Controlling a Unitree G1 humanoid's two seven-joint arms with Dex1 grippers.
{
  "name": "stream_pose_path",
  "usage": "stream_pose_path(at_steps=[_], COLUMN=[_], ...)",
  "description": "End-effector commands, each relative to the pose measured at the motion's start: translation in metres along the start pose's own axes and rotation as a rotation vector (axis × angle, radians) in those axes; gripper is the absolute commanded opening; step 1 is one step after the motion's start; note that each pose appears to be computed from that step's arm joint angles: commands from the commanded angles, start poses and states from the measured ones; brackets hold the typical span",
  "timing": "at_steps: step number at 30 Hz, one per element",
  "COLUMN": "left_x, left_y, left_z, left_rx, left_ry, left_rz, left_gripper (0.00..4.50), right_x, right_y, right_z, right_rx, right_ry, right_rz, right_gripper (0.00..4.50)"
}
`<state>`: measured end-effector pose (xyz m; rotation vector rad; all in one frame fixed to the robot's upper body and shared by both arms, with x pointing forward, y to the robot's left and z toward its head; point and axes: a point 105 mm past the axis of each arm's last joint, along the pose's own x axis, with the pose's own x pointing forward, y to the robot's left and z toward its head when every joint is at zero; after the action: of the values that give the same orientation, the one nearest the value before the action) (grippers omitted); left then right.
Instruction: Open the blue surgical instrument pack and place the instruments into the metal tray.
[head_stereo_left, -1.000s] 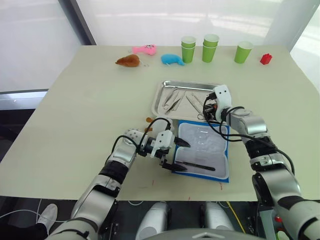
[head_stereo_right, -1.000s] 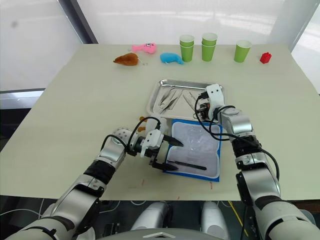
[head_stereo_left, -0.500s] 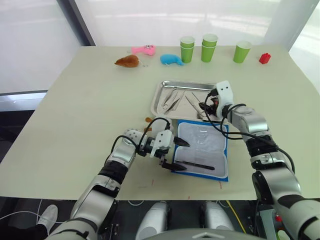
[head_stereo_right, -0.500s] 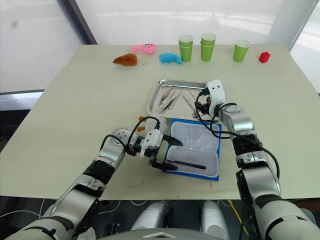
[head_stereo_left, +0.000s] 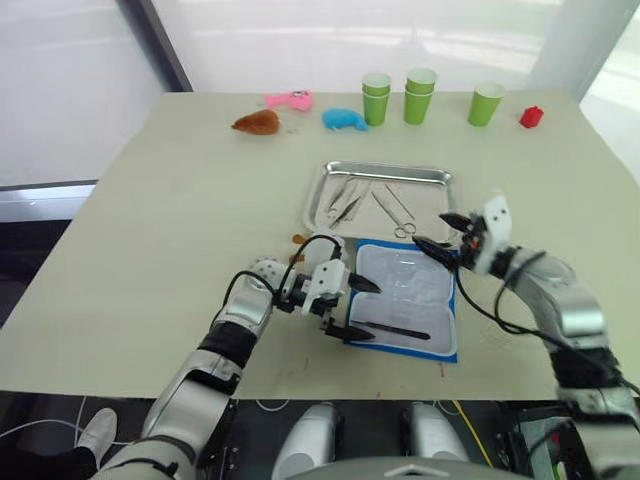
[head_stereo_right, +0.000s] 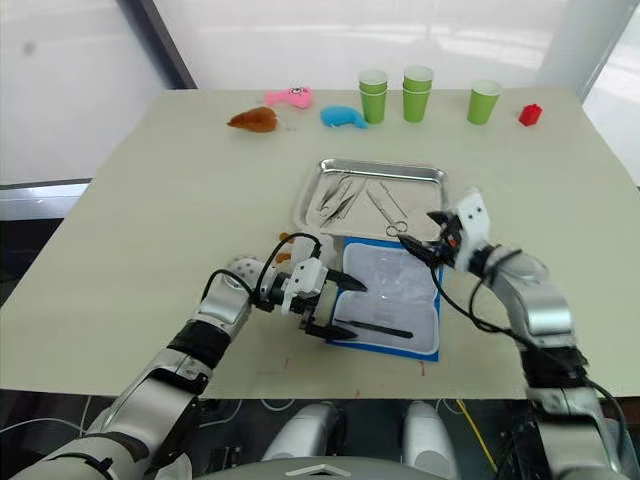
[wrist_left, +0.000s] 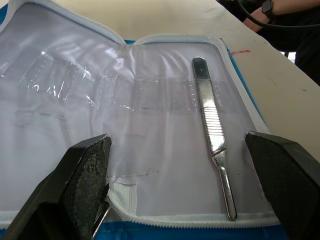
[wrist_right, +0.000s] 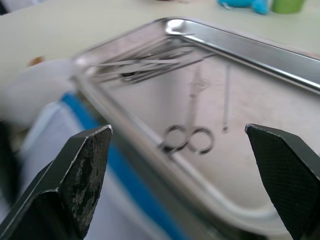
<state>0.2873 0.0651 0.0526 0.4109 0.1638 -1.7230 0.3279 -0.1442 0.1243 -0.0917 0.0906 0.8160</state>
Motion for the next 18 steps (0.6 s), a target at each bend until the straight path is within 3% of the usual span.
stream_pose_path(at_steps=[1,10,18], left_x=[0.008,0.010,0.008], left_y=[-0.030,-0.035,-0.039], left_z=[-0.043,-0.038,-0.032], left_rx=[-0.174,-0.188,-0.195], left_ry=[0.105,0.054,0.014], left_rz=[-0.090,-0.122,-0.173], left_gripper=[4.50,4.50,4.50], right_x=[-0.028,-0.107,-0.136], right_y=[0.018,0.033,0.035], right_z=[0.014,0.019,0.036], right_rx=[-0.094,-0.175,-0.171], right_ry=[-0.042,0.009,0.043], right_rz=[0.118,0.326,0.453], right_gripper=[4.48,4.48,4.48])
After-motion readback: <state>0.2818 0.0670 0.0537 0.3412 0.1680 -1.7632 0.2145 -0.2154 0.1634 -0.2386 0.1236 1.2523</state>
